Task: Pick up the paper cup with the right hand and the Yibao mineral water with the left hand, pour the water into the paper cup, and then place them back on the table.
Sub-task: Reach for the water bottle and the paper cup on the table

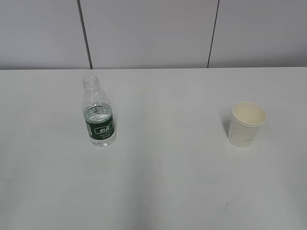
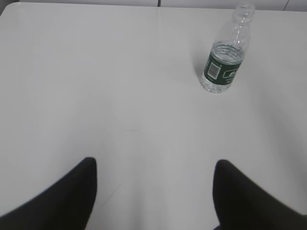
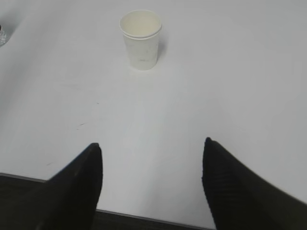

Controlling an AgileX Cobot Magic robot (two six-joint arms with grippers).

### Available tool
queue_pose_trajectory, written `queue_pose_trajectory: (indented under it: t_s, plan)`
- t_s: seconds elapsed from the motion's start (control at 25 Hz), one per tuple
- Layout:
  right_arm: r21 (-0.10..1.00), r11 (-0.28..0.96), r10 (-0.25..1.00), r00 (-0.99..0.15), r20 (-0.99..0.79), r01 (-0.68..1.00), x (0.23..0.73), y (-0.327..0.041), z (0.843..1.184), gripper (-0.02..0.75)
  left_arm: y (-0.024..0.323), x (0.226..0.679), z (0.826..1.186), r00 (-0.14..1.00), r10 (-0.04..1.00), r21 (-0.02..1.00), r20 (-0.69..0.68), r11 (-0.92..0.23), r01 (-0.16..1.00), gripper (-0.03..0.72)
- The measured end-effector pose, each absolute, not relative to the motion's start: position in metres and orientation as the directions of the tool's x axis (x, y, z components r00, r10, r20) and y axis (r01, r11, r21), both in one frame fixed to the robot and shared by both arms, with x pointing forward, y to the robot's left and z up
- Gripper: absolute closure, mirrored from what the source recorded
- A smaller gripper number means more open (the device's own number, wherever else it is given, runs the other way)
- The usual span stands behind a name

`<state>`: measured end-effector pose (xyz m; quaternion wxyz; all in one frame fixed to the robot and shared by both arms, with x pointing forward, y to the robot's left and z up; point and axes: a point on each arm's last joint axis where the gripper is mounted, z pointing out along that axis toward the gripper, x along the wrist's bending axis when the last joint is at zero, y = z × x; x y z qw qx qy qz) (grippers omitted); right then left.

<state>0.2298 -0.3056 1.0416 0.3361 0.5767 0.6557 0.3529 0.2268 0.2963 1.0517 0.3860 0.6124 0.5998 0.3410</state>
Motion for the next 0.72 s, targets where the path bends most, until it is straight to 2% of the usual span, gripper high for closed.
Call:
queue_pose_trajectory:
  t_s: [0.52,0.72]
  plan:
    - [0.85,0.086,0.993,-0.109,-0.034,0.519,0.23,-0.306,1.042,0.225,0.296,0.227,1.052,0.048,0.998,0.882,-0.045,0.017,0.471,0.22]
    - [0.799,0.104,0.993,-0.105,-0.052,0.592,0.243,-0.305,1.042,0.225,0.296,0.227,1.052,0.048,0.998,0.882,-0.045,0.017,0.471,0.22]
